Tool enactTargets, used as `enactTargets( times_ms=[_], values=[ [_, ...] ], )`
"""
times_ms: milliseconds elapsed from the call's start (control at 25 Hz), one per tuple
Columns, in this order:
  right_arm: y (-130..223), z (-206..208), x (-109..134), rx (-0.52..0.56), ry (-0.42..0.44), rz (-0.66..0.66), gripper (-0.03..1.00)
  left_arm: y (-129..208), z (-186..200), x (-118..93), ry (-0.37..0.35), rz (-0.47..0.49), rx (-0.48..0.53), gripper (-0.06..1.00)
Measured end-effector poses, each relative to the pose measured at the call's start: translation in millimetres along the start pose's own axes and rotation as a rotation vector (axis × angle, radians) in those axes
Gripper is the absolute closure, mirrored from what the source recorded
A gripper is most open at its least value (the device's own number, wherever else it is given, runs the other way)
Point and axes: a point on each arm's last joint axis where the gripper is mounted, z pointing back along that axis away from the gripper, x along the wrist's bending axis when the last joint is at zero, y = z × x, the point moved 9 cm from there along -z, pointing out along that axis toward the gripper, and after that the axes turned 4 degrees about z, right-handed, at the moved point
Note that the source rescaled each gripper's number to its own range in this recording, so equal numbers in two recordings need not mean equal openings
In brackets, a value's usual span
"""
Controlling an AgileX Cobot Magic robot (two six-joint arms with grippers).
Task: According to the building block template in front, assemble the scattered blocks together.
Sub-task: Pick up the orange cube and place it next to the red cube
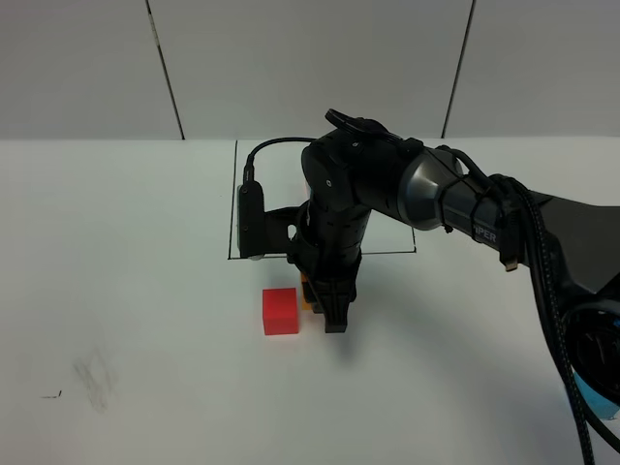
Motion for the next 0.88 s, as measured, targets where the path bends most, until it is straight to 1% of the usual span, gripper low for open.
enactTargets(
  times_ms=[280,520,680,880],
  values=[
    [-1,-2,-2,-0.007,0.010,0.000,0.96,0,0,0,0.000,0.000,0.000,0.09],
    [2,-29,6,0.013,-0.038,-0.008,0.96,0,0,0,0.000,0.000,0.000,0.09],
    [3,-41,9,0.022,-0.056,-0.009,0.96,0,0,0,0.000,0.000,0.000,0.09],
    [0,-43,4,0.001,-0.028,-0.014,0.96,0,0,0,0.000,0.000,0.000,0.09]
  ],
)
